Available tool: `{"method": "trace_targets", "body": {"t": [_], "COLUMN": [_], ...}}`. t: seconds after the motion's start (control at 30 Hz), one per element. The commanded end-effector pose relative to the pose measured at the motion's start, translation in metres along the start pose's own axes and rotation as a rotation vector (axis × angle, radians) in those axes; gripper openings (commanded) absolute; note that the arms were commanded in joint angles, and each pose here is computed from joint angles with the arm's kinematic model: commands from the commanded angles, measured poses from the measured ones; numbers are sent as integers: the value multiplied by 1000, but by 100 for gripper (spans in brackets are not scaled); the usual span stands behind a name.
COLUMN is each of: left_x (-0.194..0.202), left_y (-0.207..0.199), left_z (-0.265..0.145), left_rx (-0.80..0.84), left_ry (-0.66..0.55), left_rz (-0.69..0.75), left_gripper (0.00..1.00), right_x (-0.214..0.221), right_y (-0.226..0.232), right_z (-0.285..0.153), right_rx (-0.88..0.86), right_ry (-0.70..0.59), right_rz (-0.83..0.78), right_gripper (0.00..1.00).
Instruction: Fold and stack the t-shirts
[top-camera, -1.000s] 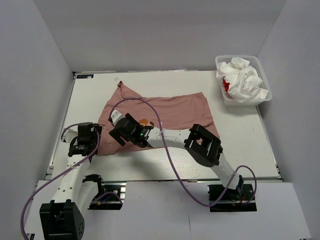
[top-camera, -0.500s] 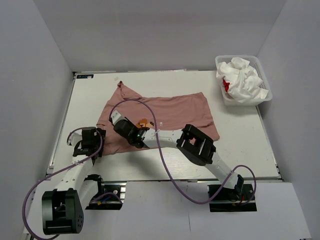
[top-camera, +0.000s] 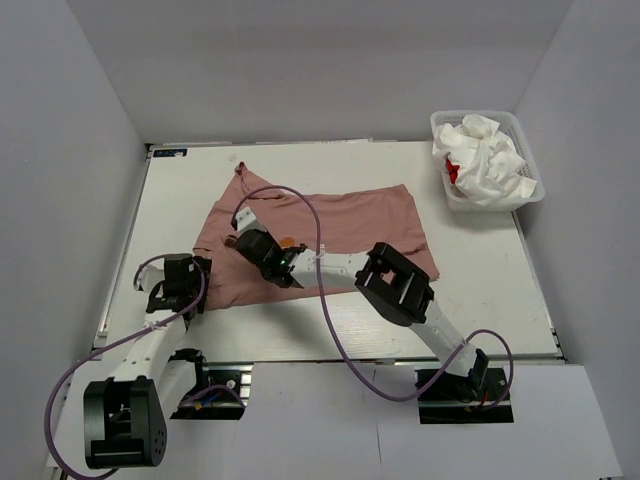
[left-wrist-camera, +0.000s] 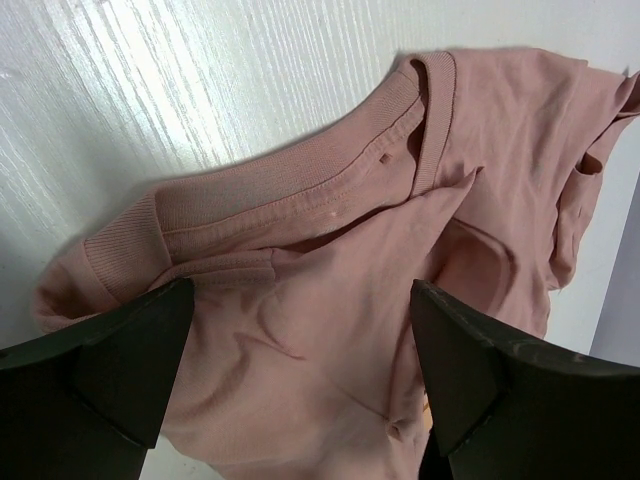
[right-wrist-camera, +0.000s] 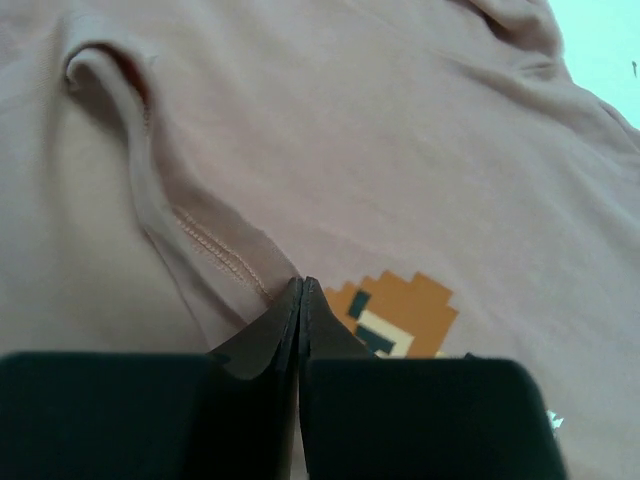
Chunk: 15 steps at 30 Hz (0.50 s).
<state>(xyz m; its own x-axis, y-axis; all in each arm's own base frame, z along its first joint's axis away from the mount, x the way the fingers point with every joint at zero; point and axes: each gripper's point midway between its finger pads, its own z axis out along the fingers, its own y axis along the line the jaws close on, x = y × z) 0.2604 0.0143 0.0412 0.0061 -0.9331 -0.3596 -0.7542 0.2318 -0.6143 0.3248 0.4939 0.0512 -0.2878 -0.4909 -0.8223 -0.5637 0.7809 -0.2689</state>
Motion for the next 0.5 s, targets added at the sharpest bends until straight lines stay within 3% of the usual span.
{"method": "trace_targets", "body": {"t": [0.0, 0.13, 0.17, 0.2, 0.23, 0.4, 0.47], "left_x": [4, 5, 5, 4, 5, 1, 2], "left_y": [37, 40, 40, 38, 40, 38, 40], "left_z": [2, 3, 3, 2, 3, 1, 0], "left_rx": [-136, -154, -154, -154, -162, -169, -177], "left_ry": [2, 8, 8, 8, 12, 8, 11], "left_rz": [56, 81, 81, 81, 92, 87, 100], "left_gripper": [100, 100, 100, 100, 100, 100, 100], "right_x": [-23, -27, -27, -27, -29, -36, -52], "right_y": [-26, -37, -39, -40, -43, -64, -70], "right_z": [8, 13, 15, 15, 14, 11, 4], "right_rx": [33, 9, 0, -8, -11, 21, 5], "right_ry": [-37, -35, -32, -30, -30, -38, -61], "right_rz": [133, 160, 168, 161, 165, 179, 185], "right_gripper": [0, 0, 3, 18, 26, 28, 35]}}
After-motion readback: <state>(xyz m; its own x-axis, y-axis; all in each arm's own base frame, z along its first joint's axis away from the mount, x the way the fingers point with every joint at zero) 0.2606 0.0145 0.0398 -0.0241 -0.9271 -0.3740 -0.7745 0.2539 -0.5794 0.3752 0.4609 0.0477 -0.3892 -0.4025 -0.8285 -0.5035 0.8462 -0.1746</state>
